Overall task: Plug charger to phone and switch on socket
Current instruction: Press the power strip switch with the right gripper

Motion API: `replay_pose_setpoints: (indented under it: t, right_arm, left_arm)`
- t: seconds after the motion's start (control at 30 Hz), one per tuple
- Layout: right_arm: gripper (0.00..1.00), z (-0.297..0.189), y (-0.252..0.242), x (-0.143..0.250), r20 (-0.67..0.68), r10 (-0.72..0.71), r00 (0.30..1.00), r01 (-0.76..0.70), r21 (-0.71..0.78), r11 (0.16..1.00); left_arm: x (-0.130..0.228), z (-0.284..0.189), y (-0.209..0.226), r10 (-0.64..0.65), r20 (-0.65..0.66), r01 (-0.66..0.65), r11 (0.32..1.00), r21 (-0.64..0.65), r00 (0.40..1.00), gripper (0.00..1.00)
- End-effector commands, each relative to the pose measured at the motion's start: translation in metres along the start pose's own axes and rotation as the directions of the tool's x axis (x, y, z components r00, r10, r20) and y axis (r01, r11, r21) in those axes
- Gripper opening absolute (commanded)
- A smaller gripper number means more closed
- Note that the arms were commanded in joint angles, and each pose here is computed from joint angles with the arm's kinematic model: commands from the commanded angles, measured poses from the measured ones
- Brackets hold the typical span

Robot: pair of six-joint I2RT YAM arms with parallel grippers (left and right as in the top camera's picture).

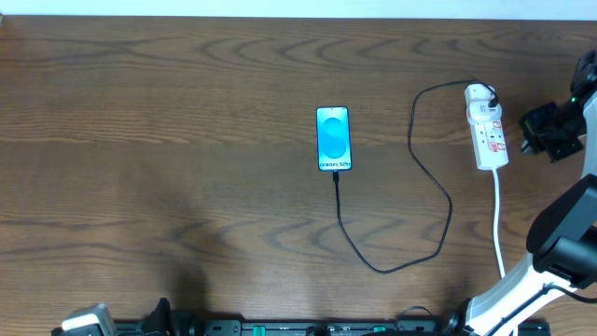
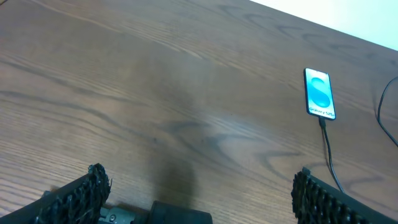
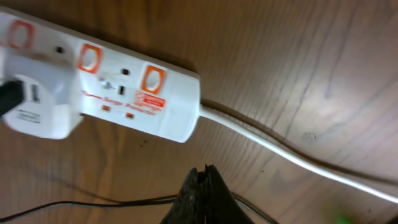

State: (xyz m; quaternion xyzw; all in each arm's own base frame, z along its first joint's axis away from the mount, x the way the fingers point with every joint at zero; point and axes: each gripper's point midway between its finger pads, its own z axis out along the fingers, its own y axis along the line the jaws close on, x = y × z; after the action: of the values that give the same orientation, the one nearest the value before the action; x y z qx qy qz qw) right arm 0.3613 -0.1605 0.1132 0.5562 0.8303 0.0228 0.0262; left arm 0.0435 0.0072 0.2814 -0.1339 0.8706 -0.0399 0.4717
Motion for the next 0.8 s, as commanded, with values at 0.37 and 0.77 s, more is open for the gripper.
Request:
replay_pose_setpoints:
  t: [0.37,0.77]
  right_arm:
    - [0.01,0.008,0.013,-0.019,0.043,-0.002,0.999,0.003,-0.034,0.999]
    - [0.01,0.065,0.046,-0.032,-0.003,0.019,1.0,-0.019,-0.113,0.993]
  left_arm:
    - [0.001,-0.001,0.003,0.007,0.007,-0.007,1.0,-0.014,1.0,0.95]
    - [0.001,-0.001,0.003,0.008,0.007,-0.007,1.0,-0.015,1.0,0.95]
